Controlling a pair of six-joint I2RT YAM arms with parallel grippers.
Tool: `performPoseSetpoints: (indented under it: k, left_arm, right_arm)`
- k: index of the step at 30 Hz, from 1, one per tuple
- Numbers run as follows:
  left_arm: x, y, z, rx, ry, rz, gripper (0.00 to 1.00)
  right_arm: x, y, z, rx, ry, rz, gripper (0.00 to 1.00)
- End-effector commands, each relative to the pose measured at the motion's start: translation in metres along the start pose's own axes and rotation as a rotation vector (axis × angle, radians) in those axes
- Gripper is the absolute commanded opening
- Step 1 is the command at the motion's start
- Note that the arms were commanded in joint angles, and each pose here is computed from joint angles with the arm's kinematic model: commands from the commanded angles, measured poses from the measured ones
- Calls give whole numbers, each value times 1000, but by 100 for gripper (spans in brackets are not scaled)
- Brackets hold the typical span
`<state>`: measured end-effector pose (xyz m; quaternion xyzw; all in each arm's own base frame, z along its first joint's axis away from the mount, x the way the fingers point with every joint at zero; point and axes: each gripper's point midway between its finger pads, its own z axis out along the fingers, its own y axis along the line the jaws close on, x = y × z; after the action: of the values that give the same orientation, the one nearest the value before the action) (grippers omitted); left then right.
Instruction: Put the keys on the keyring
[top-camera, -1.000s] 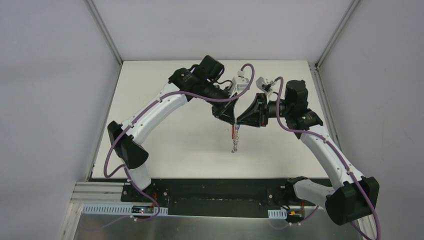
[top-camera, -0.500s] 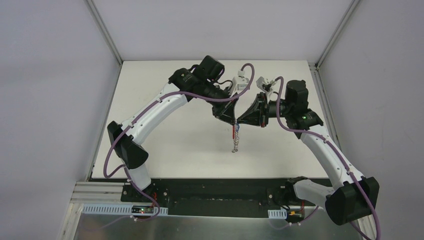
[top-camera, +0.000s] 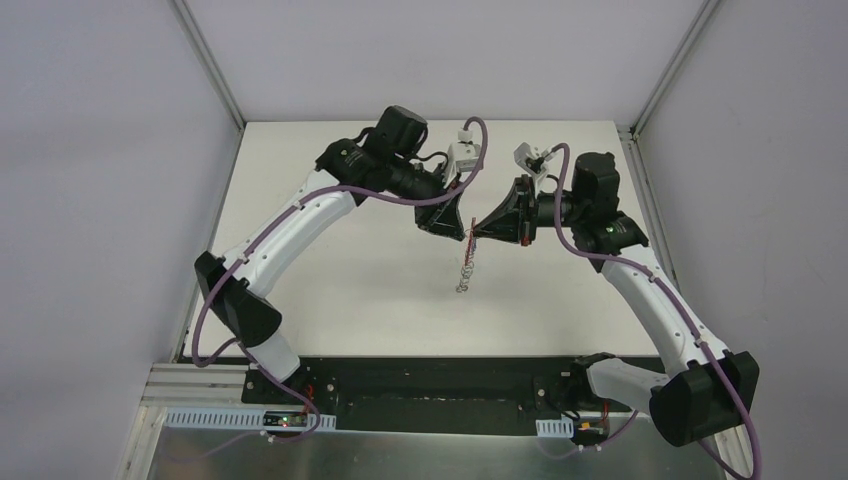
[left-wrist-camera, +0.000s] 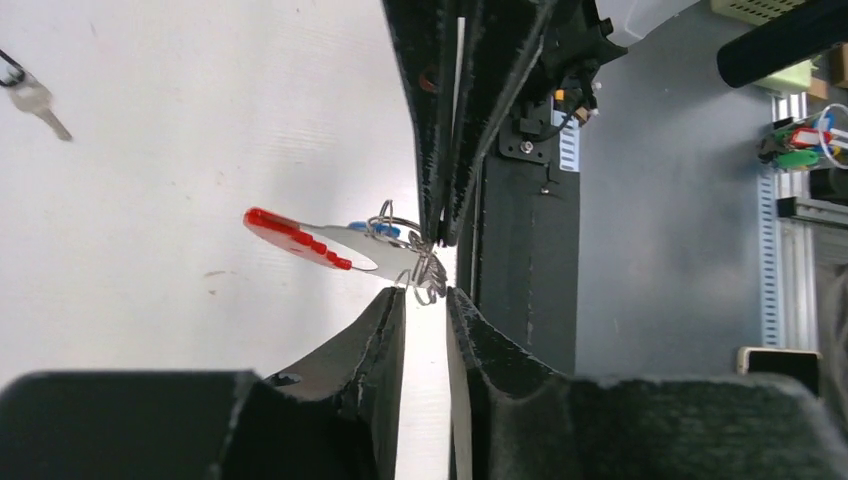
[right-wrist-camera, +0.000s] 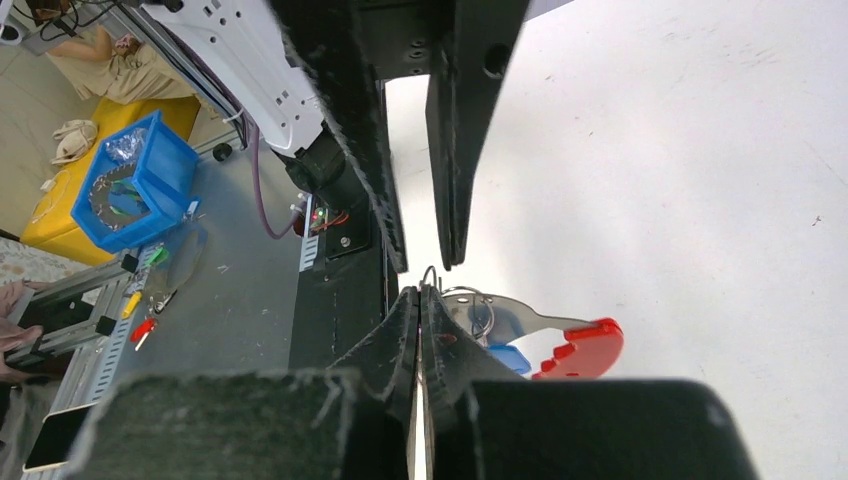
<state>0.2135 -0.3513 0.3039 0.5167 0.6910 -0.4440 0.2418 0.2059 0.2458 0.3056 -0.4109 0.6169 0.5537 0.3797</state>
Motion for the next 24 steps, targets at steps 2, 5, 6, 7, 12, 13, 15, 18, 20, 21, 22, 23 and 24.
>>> performPoseSetpoints:
  k: [2,5,6,7,12,13,15,18,20,21,22,23,24]
  left_arm:
    - [-27,-16,-23,-7,-158,224,26]
    - [-28,-14,-22,-16,-194,259,30]
    - [-28,-13,-22,-17,-200,268,31]
    - [-28,-13,-21,-15,-206,284,32]
    - [-22,-6,-18,-22,-199,346,36]
    - [-22,-5,-18,-23,-199,357,37]
    - [-20,-4,-18,-23,-192,376,37]
    - [-18,-5,-16,-1,-192,388,38]
    - [-16,-8,-14,26,-196,389,38]
    - [-14,-9,-13,35,-197,386,37]
    - [-13,-9,-12,39,-200,384,37]
    - [-12,-9,-11,44,-202,384,36]
    - [-11,-9,-10,48,-202,380,36]
  right_arm:
    - [-25,4,-1,-2,-33,-37,0]
    - [-30,4,-1,-6,-44,-48,0]
    - [-30,4,-1,-6,-45,-48,0]
    - [-30,5,-1,-7,-45,-47,0]
    - [-30,9,0,-35,-45,-43,0]
    - [-30,10,-1,-41,-45,-45,0]
    - [-29,12,-1,-51,-44,-47,0]
    - [-29,13,-2,-57,-47,-48,0]
    - [-30,14,-3,-62,-52,-46,0]
    - [-30,14,-3,-66,-54,-46,0]
    - [-30,14,-3,-68,-56,-43,0]
    - [-29,14,-3,-71,-57,-42,0]
    - [-29,14,-3,-70,-58,-40,0]
